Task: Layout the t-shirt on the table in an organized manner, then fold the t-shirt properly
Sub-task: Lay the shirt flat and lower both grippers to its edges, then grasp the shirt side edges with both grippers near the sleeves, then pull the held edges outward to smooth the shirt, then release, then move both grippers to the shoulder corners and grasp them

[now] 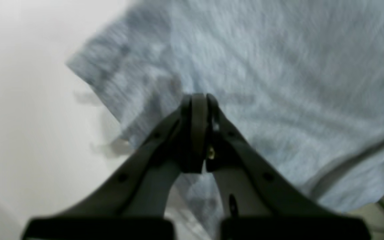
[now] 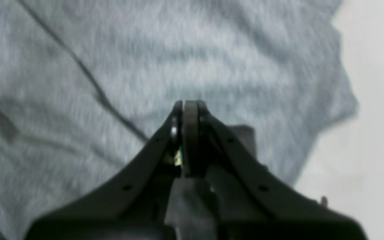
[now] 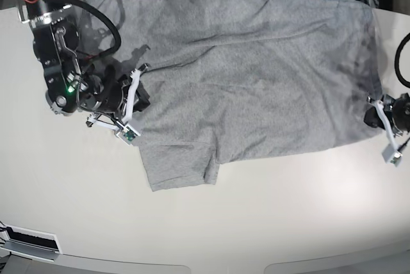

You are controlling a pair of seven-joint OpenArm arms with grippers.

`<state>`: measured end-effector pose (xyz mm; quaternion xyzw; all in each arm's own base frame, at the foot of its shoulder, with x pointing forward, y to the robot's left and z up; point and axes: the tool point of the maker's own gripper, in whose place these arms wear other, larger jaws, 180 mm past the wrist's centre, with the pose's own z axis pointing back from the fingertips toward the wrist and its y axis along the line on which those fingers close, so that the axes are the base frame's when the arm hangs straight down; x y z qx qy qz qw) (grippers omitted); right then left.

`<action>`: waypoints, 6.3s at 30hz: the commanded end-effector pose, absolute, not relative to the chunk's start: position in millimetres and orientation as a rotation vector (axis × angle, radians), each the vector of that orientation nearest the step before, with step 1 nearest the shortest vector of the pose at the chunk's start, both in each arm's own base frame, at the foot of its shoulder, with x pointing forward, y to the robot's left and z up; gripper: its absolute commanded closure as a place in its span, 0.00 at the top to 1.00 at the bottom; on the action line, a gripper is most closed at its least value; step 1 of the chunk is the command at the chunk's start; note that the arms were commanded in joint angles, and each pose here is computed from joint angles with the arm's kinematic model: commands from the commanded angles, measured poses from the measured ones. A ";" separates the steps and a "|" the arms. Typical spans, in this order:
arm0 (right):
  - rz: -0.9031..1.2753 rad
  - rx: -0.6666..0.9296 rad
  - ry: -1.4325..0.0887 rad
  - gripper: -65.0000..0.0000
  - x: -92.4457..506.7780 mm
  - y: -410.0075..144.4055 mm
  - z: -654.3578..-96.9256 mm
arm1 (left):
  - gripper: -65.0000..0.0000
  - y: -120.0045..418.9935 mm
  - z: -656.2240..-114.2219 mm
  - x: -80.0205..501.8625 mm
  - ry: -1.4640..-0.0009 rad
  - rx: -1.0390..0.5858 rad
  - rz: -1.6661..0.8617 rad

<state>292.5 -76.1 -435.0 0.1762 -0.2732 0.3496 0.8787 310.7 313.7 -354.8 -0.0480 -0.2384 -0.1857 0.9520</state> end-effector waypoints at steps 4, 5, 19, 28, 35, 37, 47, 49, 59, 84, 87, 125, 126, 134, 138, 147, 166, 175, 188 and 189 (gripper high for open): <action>0.721 0.343 -0.556 0.00 310.8 -89.4 -443.4 | 0.00 318.0 -329.5 327.7 -0.579 -0.112 -0.359; 0.699 0.307 -0.535 0.00 313.3 -97.6 -450.4 | 0.00 318.5 -330.2 327.2 -0.576 -0.112 -0.357; 0.283 -0.075 -0.486 0.00 332.1 -180.8 -468.8 | 0.00 315.0 -339.5 318.7 -0.552 -0.131 -0.365; 0.124 -0.206 -0.473 0.00 333.0 -224.2 -461.9 | 0.00 294.8 -356.4 315.8 -0.543 -0.179 -0.322; 0.124 -0.128 -0.478 0.00 334.8 -227.7 -458.0 | 0.00 261.9 -397.2 293.4 -0.491 -0.233 -0.278; 0.149 -0.114 -0.475 0.00 334.4 -224.6 -458.4 | 0.00 250.6 -408.4 288.4 -0.487 -0.241 -0.279; 0.295 -0.019 -0.468 0.00 332.8 -203.1 -458.7 | 0.00 224.9 -445.7 267.6 -0.465 -0.235 -0.283; 0.339 0.019 -0.479 0.00 336.0 -195.3 -454.5 | 0.00 227.7 -452.8 265.7 -0.466 -0.242 -0.274; 0.454 0.149 -0.558 0.00 344.9 -172.9 -423.5 | 0.00 267.1 -478.3 293.4 -0.474 -0.248 -0.156; 0.631 0.386 -0.539 0.00 299.2 -151.1 -389.2 | 0.00 221.4 -404.0 340.6 -0.375 -0.376 -0.556; 0.646 0.394 -0.526 0.00 284.2 -146.1 -392.9 | 0.00 213.0 -406.9 314.9 -0.361 -0.390 -0.614; 0.378 -0.001 -0.607 0.00 338.7 -213.6 -450.9 | 0.00 259.4 -449.4 354.7 -0.573 -0.111 -0.540; 0.372 -0.022 -0.620 0.00 342.9 -217.0 -448.3 | 0.00 260.0 -446.6 359.7 -0.580 -0.109 -0.535; 0.348 -0.055 -0.661 0.00 385.5 -225.7 -409.8 | 0.00 251.8 -411.1 386.6 -0.556 -0.183 -0.520; 0.376 0.106 -0.646 0.00 389.9 -207.9 -391.6 | 0.00 247.7 -383.1 390.5 -0.538 -0.283 -0.471; 0.371 0.415 -0.677 0.00 334.9 -199.3 -375.1 | 0.00 295.8 -329.0 390.4 -0.706 -0.445 -0.198; 0.052 0.569 -0.439 0.18 165.5 -229.3 -424.1 | 0.00 403.4 -379.1 222.1 -0.700 -0.475 0.317; -0.002 0.553 -0.358 0.67 120.2 -216.0 -451.8 | 0.55 397.8 -405.7 184.9 -0.590 -0.457 0.342; -0.066 0.592 -0.400 0.67 117.5 -188.5 -461.0 | 0.55 383.6 -414.5 184.9 -0.599 -0.499 0.375; -0.077 0.606 -0.402 0.67 117.1 -182.3 -461.9 | 0.55 383.0 -415.1 184.5 -0.597 -0.500 0.376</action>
